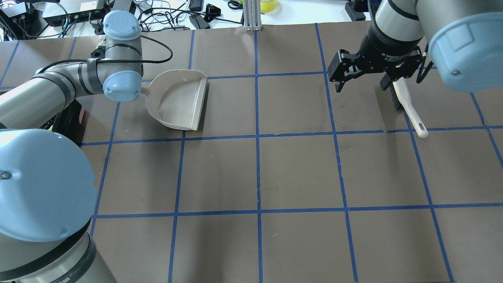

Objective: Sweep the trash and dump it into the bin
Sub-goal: 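Lower the dustpan onto the table beside the bin with the left gripper, then open the left gripper and raise it away from the dustpan handle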

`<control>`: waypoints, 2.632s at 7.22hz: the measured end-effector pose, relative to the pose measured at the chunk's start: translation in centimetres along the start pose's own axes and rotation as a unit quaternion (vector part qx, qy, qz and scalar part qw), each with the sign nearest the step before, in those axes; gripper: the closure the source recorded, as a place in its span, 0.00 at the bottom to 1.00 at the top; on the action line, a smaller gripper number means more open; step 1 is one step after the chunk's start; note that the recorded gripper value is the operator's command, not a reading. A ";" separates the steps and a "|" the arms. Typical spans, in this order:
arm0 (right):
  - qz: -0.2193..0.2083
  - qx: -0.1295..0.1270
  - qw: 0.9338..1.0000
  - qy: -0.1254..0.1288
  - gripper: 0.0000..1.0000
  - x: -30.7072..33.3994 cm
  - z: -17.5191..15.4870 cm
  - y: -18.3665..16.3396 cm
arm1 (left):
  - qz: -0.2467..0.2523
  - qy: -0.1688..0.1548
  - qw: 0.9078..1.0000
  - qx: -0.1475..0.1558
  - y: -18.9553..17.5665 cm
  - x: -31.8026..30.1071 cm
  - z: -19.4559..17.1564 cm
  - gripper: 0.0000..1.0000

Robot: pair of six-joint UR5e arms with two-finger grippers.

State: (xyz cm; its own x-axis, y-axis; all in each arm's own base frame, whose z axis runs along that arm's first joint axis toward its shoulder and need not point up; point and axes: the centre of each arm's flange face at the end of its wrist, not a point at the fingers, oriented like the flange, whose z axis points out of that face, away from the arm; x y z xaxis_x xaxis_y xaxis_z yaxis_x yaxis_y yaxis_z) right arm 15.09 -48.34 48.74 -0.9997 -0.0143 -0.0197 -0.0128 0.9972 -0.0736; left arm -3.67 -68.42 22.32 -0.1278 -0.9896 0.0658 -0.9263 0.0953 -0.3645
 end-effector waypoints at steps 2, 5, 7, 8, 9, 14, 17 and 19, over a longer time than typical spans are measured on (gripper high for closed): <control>0.001 0.000 1.000 0.000 0.00 0.0 0.0 0.0 | -0.002 0.007 1.000 0.004 -0.4 -0.1 -1.1 0.12; 0.000 0.000 1.000 0.000 0.00 0.1 0.0 0.0 | 0.075 0.047 0.996 0.014 -2.0 -0.3 -6.8 0.00; 0.000 0.000 1.000 0.000 0.00 0.0 0.0 0.0 | 0.178 0.115 0.977 -0.023 -2.9 -1.2 -13.3 0.00; 0.000 0.000 1.000 0.000 0.00 0.0 0.0 0.0 | 0.256 0.143 0.956 -0.031 -3.5 -1.8 -15.8 0.00; 0.000 0.000 1.000 0.000 0.00 0.0 0.0 0.0 | 0.326 0.148 0.933 -0.044 -3.9 -2.6 -17.3 0.00; 0.001 0.000 1.000 0.000 0.00 0.0 0.0 0.0 | 0.490 0.118 0.857 -0.111 -3.0 -8.2 -21.8 0.00; 0.000 0.001 1.000 0.000 0.00 0.0 -0.1 0.0 | 0.516 0.113 0.839 -0.128 -2.3 -10.8 -22.6 0.00; 0.000 0.001 1.000 0.000 0.00 0.0 -0.1 0.0 | 0.566 0.114 0.807 -0.127 -2.4 -12.0 -23.6 0.00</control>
State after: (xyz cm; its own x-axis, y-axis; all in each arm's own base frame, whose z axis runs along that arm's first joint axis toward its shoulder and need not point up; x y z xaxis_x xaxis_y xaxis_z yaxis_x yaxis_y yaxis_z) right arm 15.10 -48.29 48.82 -0.9997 -0.0146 -0.0197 -0.0131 0.9971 -0.0753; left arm -8.29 -54.23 44.37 -0.9776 -0.2103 0.0030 -0.2093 0.9716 -0.1107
